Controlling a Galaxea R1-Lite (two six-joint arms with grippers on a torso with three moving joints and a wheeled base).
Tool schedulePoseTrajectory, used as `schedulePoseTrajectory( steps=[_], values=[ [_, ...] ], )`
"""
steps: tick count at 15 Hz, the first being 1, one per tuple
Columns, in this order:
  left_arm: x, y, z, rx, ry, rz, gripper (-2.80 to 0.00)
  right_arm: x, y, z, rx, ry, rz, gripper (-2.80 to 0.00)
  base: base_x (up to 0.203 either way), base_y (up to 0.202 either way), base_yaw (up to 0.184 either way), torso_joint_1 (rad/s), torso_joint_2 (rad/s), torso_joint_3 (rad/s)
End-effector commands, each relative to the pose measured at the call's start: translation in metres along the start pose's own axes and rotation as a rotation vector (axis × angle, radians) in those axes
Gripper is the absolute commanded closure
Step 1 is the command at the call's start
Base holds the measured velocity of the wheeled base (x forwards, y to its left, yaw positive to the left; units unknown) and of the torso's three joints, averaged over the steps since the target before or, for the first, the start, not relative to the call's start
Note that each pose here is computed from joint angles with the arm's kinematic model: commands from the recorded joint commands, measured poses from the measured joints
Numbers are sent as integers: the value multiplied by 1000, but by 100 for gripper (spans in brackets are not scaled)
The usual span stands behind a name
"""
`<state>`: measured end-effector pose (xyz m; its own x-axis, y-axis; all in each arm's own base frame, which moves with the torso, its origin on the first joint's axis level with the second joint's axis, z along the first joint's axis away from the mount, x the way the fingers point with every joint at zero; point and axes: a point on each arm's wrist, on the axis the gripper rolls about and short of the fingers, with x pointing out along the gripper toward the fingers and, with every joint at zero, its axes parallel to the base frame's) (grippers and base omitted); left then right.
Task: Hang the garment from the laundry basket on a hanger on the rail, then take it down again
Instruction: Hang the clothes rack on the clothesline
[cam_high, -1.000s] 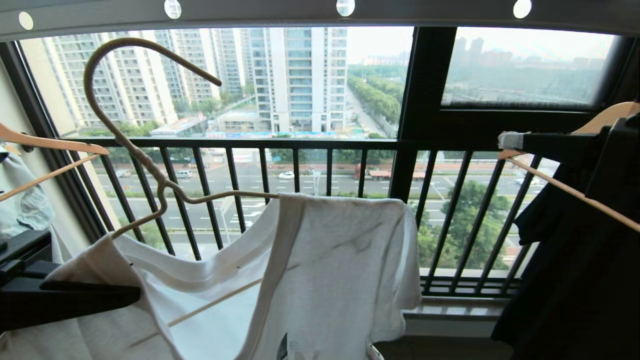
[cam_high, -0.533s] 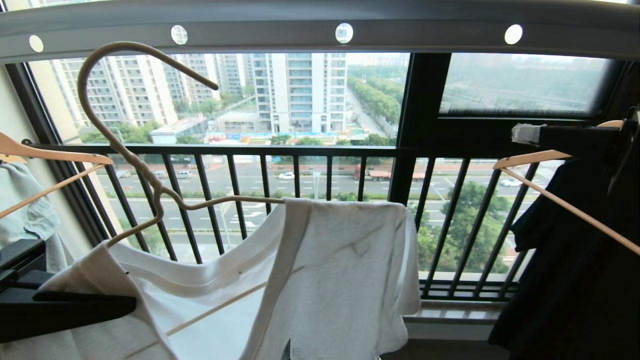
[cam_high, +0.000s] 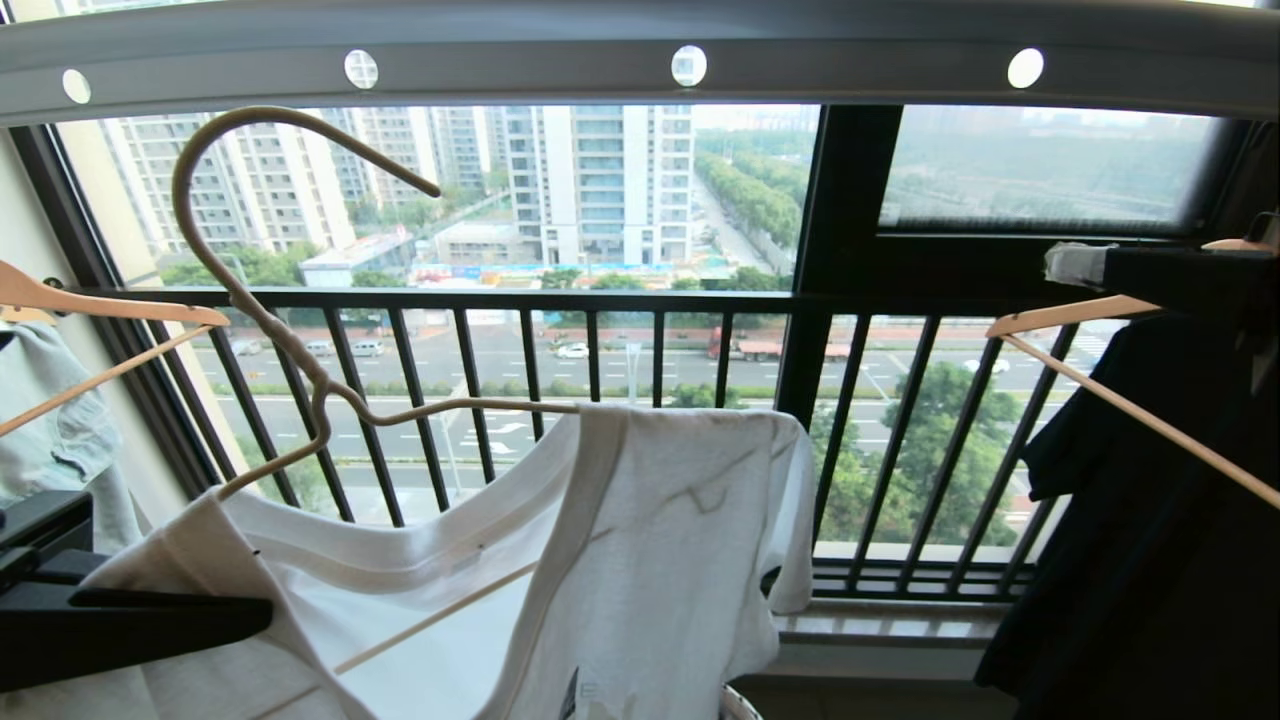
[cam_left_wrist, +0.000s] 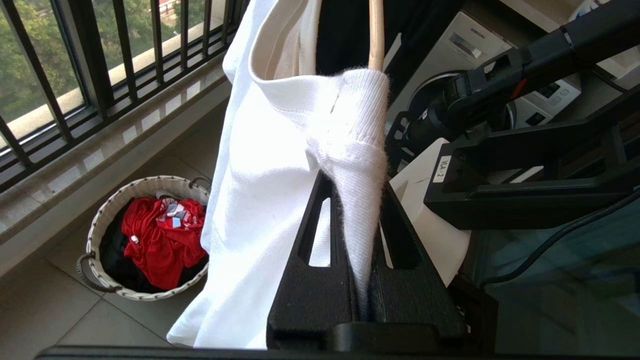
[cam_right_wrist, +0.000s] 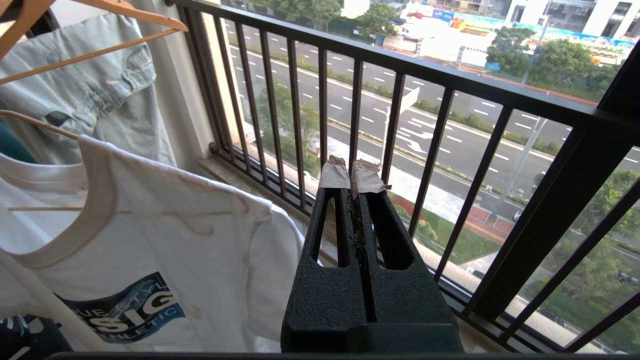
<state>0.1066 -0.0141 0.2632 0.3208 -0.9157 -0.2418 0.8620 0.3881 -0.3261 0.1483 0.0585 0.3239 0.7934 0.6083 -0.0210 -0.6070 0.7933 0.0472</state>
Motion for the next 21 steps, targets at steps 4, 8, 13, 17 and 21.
schedulePoseTrajectory(
  steps=[4,8,13,17,21],
  values=[
    [-6,6,1,0,4,148,0,3,-1,-1,1,4,2,0,0,0,0,0,0,0],
    [-11,17,7,33,-36,209,0,7,-2,-3,4,14,2,0,0,0,0,0,0,0],
    [-17,27,9,46,-78,278,0,9,-3,-4,5,20,3,0,0,0,0,0,0,0],
    [-25,29,13,74,-111,334,0,9,-3,-4,6,20,5,0,0,0,0,0,0,0],
    [-28,30,18,98,-140,357,0,9,-3,-5,6,23,5,0,0,0,0,0,0,0]
  ],
)
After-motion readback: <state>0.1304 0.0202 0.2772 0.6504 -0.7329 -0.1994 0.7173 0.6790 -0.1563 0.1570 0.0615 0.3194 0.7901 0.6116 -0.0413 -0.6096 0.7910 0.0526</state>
